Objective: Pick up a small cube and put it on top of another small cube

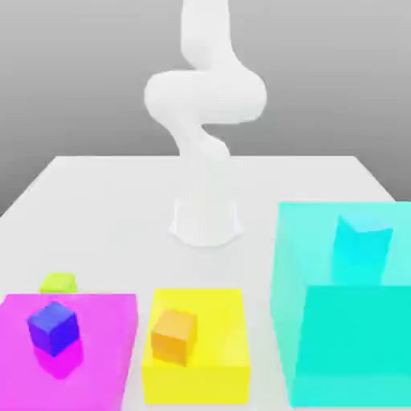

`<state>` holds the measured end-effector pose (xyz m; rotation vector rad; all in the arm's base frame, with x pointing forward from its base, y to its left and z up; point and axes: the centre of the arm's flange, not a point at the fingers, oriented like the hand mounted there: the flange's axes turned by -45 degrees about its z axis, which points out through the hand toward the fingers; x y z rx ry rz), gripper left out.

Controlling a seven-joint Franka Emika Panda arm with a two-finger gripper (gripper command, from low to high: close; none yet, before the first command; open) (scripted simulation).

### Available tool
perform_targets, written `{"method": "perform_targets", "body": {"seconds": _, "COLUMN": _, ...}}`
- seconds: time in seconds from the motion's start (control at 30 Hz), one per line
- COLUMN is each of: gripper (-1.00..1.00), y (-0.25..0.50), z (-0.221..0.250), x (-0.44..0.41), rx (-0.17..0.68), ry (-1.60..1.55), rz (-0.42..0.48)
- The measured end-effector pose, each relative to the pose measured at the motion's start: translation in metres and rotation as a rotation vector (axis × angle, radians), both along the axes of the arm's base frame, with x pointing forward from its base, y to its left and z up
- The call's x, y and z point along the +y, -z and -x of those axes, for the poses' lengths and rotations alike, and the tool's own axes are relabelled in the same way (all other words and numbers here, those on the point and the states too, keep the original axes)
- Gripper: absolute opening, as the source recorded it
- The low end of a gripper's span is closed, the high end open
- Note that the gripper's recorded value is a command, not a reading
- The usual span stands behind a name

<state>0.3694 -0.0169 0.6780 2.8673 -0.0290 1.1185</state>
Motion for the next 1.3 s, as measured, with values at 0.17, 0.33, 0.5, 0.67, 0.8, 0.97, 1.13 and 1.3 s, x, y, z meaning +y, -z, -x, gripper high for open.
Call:
{"method": "perform_targets", "body": {"seconds": 0.17, "gripper": 0.0, "y": 0.071, "z": -0.035, "x": -0.045, "rx": 0.13, "ry": 0.051, "rz": 0.1}}
{"method": "perform_targets", "body": {"seconds": 0.33, "gripper": 0.0, "y": 0.145, "z": -0.05, "x": -0.099, "rx": 0.266, "ry": 0.084, "rz": 0.158}}
{"method": "perform_targets", "body": {"seconds": 0.5, "gripper": 0.0, "y": 0.22, "z": -0.045, "x": -0.153, "rx": 0.401, "ry": 0.1, "rz": 0.178}}
{"method": "perform_targets", "body": {"seconds": 0.67, "gripper": 0.0, "y": 0.293, "z": -0.022, "x": -0.202, "rx": 0.526, "ry": 0.098, "rz": 0.16}}
{"method": "perform_targets", "body": {"seconds": 0.8, "gripper": 0.0, "y": 0.348, "z": 0.007, "x": -0.232, "rx": 0.611, "ry": 0.087, "rz": 0.121}}
{"method": "perform_targets", "body": {"seconds": 0.97, "gripper": 0.0, "y": 0.412, "z": 0.052, "x": -0.257, "rx": 0.691, "ry": 0.062, "rz": 0.045}}
{"method": "perform_targets", "body": {"seconds": 1.13, "gripper": 0.0, "y": 0.467, "z": 0.105, "x": -0.27, "rx": 0.735, "ry": 0.042, "rz": -0.055}}
{"method": "perform_targets", "body": {"seconds": 1.3, "gripper": 0.0, "y": 0.503, "z": 0.111, "x": -0.268, "rx": 0.734, "ry": 0.018, "rz": -0.078}}
